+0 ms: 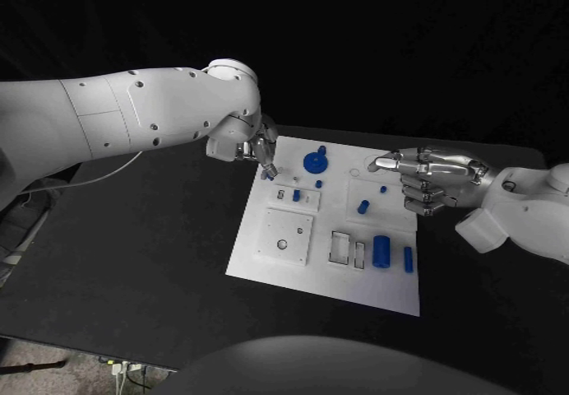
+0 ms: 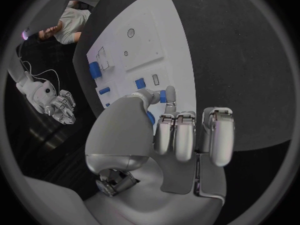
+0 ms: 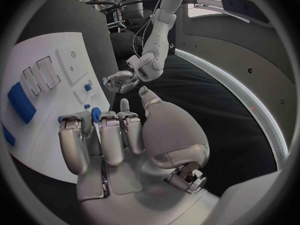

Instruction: Assemble the parts on the task board

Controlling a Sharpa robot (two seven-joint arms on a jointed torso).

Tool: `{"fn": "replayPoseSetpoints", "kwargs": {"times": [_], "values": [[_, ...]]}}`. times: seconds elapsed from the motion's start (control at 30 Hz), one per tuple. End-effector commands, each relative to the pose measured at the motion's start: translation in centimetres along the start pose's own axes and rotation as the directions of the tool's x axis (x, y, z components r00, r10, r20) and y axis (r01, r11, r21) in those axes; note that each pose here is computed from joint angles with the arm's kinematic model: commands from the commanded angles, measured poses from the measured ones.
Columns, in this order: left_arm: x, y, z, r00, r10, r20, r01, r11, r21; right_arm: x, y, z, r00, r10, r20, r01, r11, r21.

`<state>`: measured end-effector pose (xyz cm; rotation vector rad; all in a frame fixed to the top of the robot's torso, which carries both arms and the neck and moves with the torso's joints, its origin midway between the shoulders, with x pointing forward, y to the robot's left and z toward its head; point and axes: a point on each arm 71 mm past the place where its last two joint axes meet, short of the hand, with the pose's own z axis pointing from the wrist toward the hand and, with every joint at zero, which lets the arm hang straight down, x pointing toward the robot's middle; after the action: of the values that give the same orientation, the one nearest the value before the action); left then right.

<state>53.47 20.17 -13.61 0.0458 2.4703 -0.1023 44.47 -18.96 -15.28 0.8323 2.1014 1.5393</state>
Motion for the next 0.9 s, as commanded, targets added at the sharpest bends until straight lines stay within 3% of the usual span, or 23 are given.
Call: {"fn": "replayPoseSetpoints", "kwargs": {"times": [0.03, 0.47, 0.9], "values": [[0.30, -0.46, 0.03, 0.999, -0.013, -0.045, 0.016, 0.998, 0.060, 0.2, -0.2, 0.1, 0.999, 0.021, -0.032, -0.020, 1.000, 0.018], [1.47, -0.88, 0.13, 0.996, -0.047, -0.071, 0.052, 0.997, 0.062, 0.1, -0.8, 0.2, 0.998, 0.042, -0.036, -0.041, 0.999, 0.035], [2.74, -1.07, 0.80, 0.995, -0.041, -0.094, 0.045, 0.998, 0.044, 0.0, -0.9, 0.2, 0.998, 0.048, -0.035, -0.046, 0.998, 0.039]]}}
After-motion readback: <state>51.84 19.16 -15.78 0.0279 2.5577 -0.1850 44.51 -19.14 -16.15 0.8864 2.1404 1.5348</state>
